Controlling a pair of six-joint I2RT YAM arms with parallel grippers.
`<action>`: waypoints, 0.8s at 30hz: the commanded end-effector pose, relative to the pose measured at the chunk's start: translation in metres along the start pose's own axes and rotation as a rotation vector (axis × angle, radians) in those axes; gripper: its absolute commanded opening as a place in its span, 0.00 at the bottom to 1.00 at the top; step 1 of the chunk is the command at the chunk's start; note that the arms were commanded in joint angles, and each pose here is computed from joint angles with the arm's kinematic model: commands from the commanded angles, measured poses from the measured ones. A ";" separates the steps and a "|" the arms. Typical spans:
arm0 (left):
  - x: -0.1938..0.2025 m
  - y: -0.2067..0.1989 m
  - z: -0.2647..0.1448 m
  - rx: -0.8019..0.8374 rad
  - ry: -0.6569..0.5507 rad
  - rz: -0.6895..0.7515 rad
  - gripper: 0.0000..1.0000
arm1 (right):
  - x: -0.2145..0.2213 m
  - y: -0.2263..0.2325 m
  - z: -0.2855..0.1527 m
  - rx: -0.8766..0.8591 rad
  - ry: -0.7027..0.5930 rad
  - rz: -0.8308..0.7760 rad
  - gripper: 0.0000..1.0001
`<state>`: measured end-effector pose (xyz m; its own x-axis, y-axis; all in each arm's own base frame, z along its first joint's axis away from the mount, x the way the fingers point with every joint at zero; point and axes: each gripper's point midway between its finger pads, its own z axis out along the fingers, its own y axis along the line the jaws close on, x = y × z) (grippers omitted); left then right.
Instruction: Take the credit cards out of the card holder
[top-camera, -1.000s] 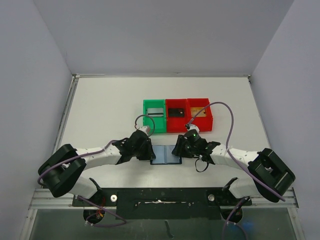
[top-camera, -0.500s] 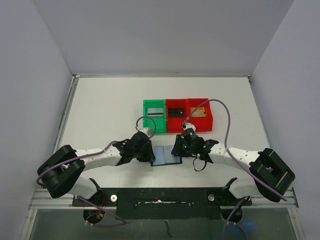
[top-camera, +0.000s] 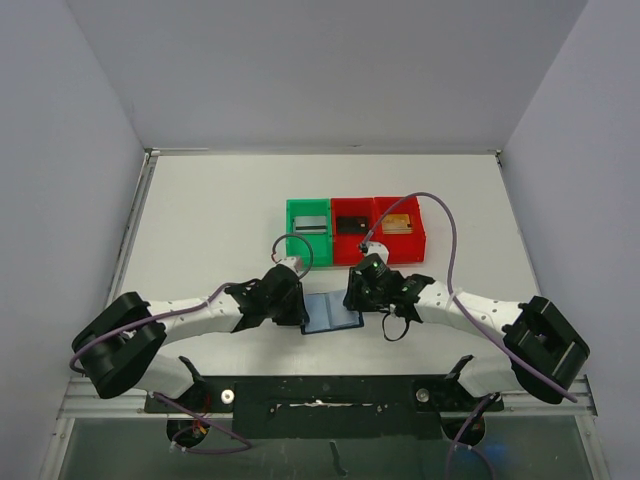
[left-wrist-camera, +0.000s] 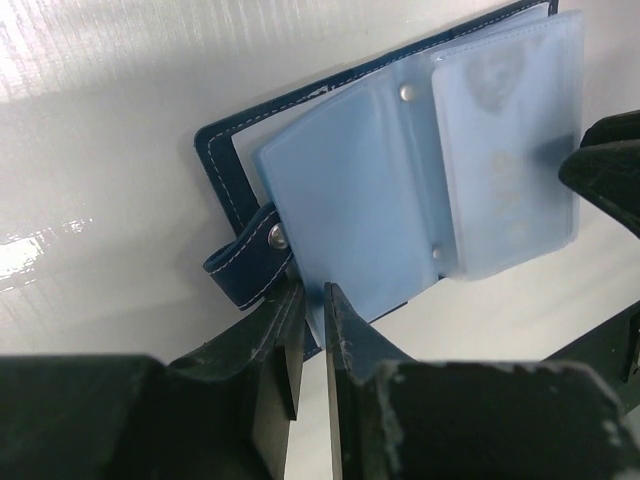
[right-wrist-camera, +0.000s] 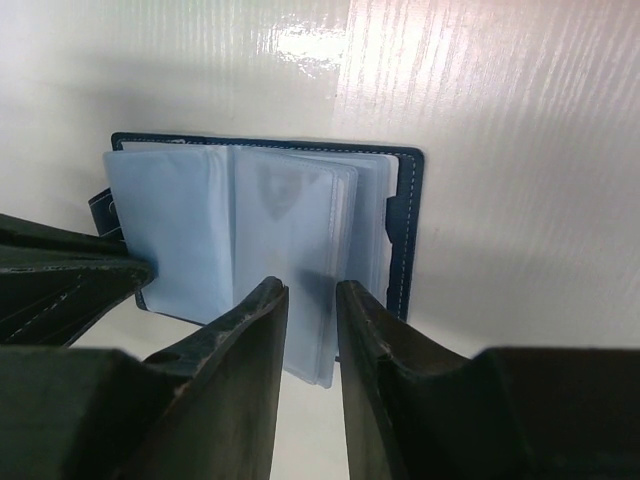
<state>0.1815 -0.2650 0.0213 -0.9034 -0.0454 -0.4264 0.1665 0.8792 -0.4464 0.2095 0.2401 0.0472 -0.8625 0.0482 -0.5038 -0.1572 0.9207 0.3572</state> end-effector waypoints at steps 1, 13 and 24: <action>-0.011 -0.012 -0.008 0.026 -0.037 0.002 0.15 | -0.016 0.005 -0.003 0.019 -0.047 -0.002 0.29; -0.011 -0.010 -0.009 0.012 -0.037 0.005 0.16 | -0.016 0.005 -0.001 0.013 -0.035 -0.021 0.39; -0.010 -0.012 -0.014 0.027 -0.045 0.010 0.28 | -0.003 0.010 0.015 -0.026 0.006 -0.024 0.40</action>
<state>0.1786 -0.2604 0.0291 -0.8977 -0.0454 -0.4383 0.1689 0.8832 -0.4375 0.2069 0.2394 0.0297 -0.8820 0.0074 -0.4711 -0.1650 0.9317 0.3235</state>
